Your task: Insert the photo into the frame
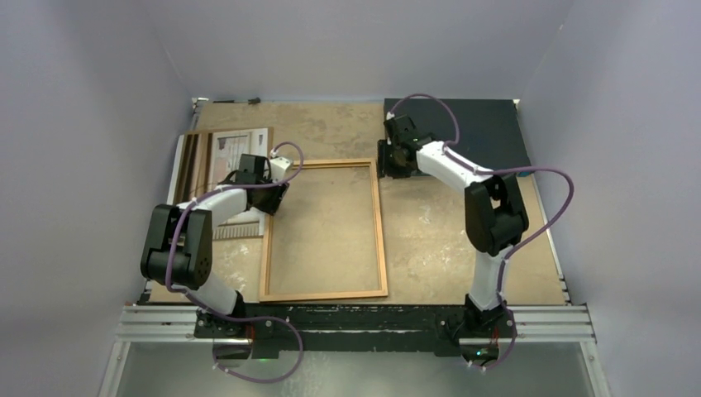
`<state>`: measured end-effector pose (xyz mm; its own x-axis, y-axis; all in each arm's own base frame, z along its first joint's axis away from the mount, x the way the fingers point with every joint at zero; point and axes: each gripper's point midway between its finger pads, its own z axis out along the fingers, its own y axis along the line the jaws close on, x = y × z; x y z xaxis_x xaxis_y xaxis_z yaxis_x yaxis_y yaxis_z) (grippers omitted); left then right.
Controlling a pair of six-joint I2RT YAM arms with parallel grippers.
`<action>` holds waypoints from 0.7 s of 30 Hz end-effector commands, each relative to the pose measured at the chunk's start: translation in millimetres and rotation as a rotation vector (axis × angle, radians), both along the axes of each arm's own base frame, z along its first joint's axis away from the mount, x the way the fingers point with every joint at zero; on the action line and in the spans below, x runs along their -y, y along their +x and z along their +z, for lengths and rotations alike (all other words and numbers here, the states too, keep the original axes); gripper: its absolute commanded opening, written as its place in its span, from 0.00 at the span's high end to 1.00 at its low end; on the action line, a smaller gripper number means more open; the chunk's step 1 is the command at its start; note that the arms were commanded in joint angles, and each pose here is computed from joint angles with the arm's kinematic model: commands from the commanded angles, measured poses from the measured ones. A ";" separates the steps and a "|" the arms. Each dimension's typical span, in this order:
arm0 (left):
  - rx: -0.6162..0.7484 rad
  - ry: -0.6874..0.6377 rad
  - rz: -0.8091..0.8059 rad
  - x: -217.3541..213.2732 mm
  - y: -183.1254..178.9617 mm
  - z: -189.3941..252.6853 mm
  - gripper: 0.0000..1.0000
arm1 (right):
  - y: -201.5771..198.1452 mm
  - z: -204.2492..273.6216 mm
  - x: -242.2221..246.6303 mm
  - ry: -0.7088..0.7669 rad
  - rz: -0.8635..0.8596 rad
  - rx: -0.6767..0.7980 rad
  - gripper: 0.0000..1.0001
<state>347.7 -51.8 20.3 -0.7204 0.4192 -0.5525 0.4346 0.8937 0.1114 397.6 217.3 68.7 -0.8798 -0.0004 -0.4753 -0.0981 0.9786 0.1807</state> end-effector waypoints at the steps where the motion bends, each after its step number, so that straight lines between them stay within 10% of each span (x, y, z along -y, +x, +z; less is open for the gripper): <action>1: -0.101 -0.083 -0.029 14.8 -21.0 -6.5 0.51 | 38.5 39.4 -13.4 0.028 -0.008 0.127 0.56; 21: 0.017 -0.144 -0.006 23.2 -1.0 79.8 0.36 | 120.0 -26.4 57.2 -0.113 -0.178 0.100 0.73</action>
